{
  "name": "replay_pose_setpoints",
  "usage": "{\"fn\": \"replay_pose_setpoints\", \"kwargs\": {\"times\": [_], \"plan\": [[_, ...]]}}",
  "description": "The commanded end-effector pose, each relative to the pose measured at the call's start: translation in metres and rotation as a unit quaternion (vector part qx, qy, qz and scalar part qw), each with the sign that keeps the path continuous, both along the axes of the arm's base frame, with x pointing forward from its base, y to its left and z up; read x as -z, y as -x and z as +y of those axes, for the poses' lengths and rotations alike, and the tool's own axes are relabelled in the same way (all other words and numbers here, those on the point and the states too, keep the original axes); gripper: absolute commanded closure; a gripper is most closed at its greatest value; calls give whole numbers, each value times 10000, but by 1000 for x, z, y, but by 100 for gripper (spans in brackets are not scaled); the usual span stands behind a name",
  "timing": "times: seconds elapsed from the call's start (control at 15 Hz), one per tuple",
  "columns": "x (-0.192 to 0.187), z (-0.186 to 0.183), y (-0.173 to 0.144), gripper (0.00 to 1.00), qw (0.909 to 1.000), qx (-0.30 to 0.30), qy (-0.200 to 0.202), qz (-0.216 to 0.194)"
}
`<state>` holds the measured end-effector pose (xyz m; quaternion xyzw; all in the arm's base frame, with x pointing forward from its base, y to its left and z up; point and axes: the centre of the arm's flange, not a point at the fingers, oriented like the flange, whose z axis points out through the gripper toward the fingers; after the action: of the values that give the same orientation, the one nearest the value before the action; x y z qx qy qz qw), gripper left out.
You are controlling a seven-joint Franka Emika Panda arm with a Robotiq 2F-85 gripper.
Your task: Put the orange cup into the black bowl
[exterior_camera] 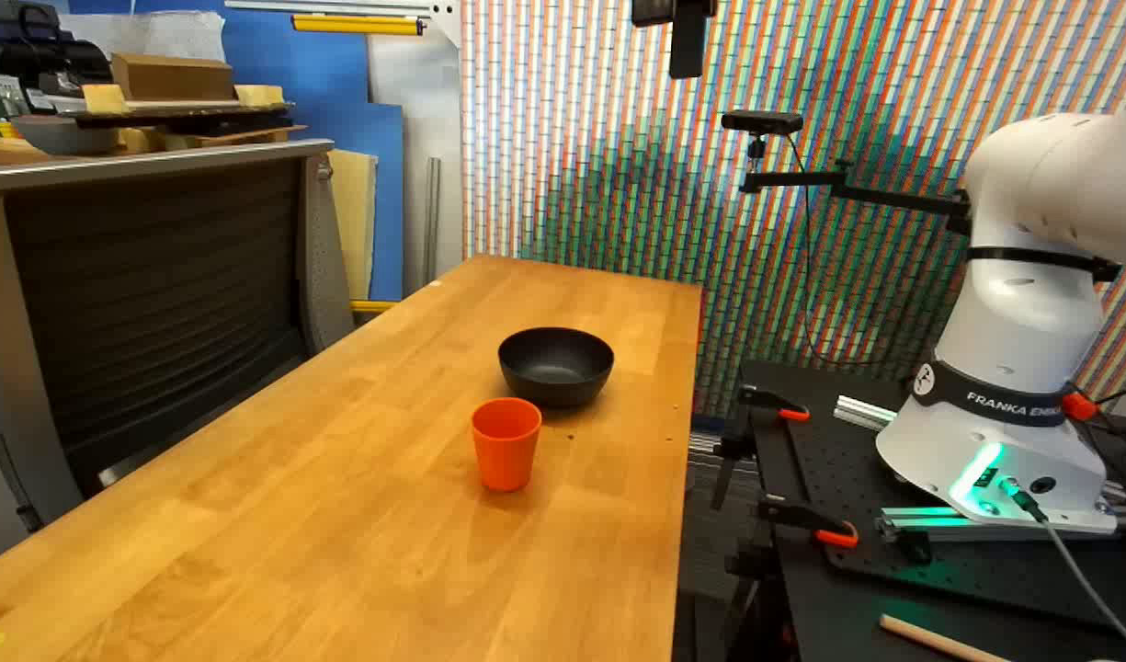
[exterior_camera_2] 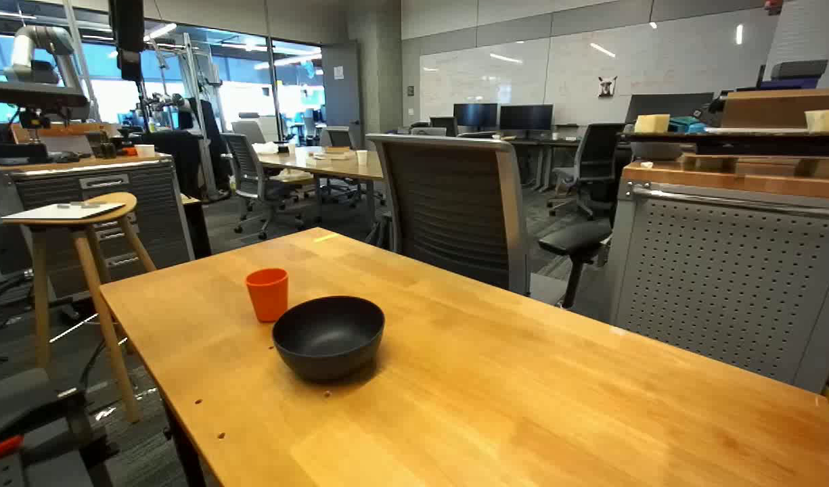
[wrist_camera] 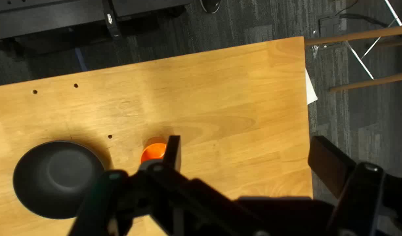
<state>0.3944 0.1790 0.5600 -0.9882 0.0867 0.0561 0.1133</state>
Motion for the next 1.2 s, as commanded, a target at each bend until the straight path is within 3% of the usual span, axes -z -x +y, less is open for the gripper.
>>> {"fn": "replay_pose_setpoints", "kwargs": {"times": [0.0,0.47,0.93,1.0,1.07,1.13], "plan": [[-1,0,0,0,10000,0,-6,-18],[79,-13,-27,0,9974,412,519,299],[200,-18,-43,0,9885,676,1230,570],[207,-18,-39,0,9869,674,1206,838],[192,-22,-35,0,9899,574,1094,700],[205,-22,-34,0,9883,583,1133,841]]}}
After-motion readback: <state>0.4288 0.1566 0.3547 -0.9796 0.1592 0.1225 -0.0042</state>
